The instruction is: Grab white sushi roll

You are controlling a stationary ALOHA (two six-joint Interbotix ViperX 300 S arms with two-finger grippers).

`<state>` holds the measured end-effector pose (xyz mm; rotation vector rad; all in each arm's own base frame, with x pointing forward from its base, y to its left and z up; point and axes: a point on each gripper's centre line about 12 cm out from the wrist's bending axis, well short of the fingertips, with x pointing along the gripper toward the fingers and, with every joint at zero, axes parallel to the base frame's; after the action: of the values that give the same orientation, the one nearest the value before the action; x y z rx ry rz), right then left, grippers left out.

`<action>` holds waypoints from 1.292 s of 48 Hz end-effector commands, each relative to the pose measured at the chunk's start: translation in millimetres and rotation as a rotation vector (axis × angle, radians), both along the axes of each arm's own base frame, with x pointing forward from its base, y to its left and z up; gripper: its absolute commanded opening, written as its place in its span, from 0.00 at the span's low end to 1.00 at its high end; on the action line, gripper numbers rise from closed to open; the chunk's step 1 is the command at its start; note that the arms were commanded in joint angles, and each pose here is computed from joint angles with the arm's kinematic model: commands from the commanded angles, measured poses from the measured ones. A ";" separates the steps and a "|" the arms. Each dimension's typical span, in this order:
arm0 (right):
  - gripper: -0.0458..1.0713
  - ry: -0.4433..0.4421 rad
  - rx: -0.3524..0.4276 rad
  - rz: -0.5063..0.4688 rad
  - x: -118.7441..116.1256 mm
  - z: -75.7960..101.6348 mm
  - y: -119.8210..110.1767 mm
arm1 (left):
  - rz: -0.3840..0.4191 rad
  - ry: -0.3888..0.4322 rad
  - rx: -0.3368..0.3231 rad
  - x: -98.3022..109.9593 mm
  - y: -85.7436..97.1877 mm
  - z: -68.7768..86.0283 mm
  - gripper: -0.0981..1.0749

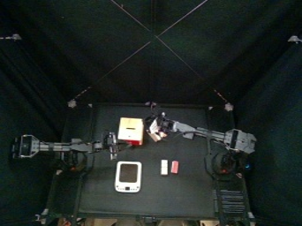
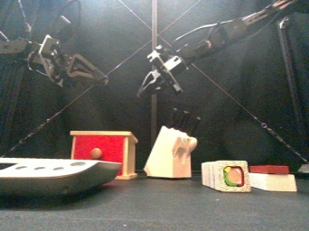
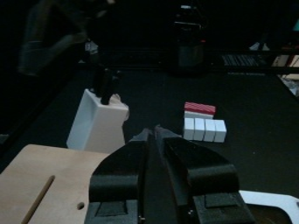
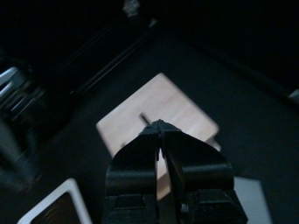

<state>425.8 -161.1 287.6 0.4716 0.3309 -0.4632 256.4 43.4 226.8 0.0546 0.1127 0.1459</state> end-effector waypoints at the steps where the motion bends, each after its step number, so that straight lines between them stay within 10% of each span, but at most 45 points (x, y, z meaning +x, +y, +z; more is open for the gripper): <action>1: 0.37 -0.036 0.068 0.044 -15.3 10.4 38.1 | 0.002 -0.037 0.000 -0.6 -0.1 8.5 0.59; 30: 0.38 0.175 0.536 0.166 -76.3 -28.8 170.5 | -0.017 -0.124 0.023 -42.2 -11.5 14.8 0.59; 45: 0.39 0.324 0.710 0.075 -86.4 -45.3 178.6 | -0.019 -0.118 0.019 -43.0 -12.1 12.5 0.59; 62: 0.39 0.430 0.676 -0.108 -88.8 -69.7 180.5 | -0.013 -0.101 0.020 -44.5 -11.1 8.1 0.59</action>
<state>332.2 18.3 209.4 1.0785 0.9325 -0.5444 210.2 31.3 231.1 0.0652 0.0191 0.1332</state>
